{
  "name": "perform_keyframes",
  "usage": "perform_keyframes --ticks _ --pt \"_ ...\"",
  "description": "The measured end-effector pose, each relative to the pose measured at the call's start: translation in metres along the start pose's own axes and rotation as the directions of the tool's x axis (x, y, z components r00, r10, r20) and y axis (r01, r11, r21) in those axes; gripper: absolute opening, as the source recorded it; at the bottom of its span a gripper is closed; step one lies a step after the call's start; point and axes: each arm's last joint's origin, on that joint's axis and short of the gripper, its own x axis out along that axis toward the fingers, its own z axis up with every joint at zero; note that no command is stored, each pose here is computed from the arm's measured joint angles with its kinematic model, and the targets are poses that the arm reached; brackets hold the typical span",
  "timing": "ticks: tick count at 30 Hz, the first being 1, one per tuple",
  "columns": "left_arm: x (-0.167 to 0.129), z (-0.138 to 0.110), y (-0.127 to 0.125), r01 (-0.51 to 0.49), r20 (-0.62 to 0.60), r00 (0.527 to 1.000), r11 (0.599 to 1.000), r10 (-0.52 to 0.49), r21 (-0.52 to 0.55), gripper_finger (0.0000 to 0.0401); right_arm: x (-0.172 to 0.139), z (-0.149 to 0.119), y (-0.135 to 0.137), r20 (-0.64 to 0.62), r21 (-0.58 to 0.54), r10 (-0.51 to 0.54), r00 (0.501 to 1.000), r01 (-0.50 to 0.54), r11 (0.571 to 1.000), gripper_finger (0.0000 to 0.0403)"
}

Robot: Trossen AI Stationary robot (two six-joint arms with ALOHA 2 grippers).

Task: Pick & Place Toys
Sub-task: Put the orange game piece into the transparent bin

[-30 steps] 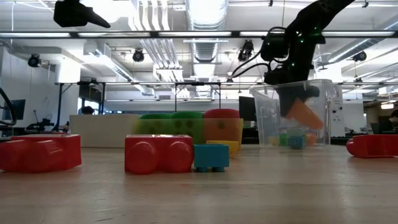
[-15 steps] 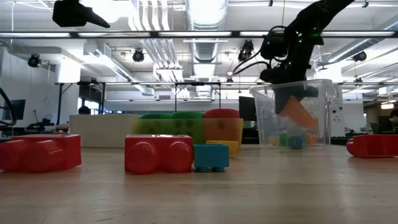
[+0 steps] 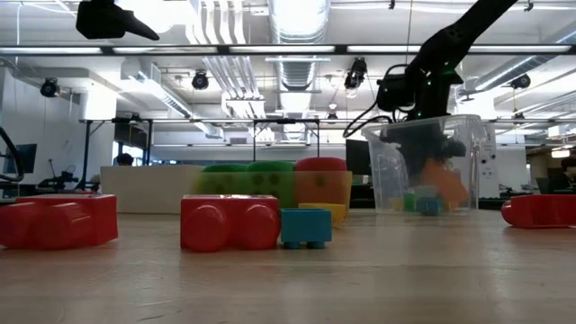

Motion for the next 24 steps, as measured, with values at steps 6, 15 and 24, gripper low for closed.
perform_keyframes --ticks 6,15,24 --pt "0.0001 0.0000 0.0000 0.000 0.000 1.000 1.000 0.000 0.000 0.0383 0.0096 0.0024 0.0006 -0.022 -0.012 -0.011 1.000 0.011 1.000 0.0126" --pt "0.0000 0.0000 0.0000 0.000 0.000 1.000 1.000 0.000 0.000 0.0383 0.0069 0.0033 0.0001 -0.004 -0.011 -0.034 0.999 0.034 0.999 0.0127" --pt "0.0001 0.0000 0.0000 0.000 0.000 1.000 1.000 0.000 0.000 0.0383 0.0068 0.0025 -0.0001 -0.012 -0.051 -0.034 0.999 0.034 0.998 0.0256"
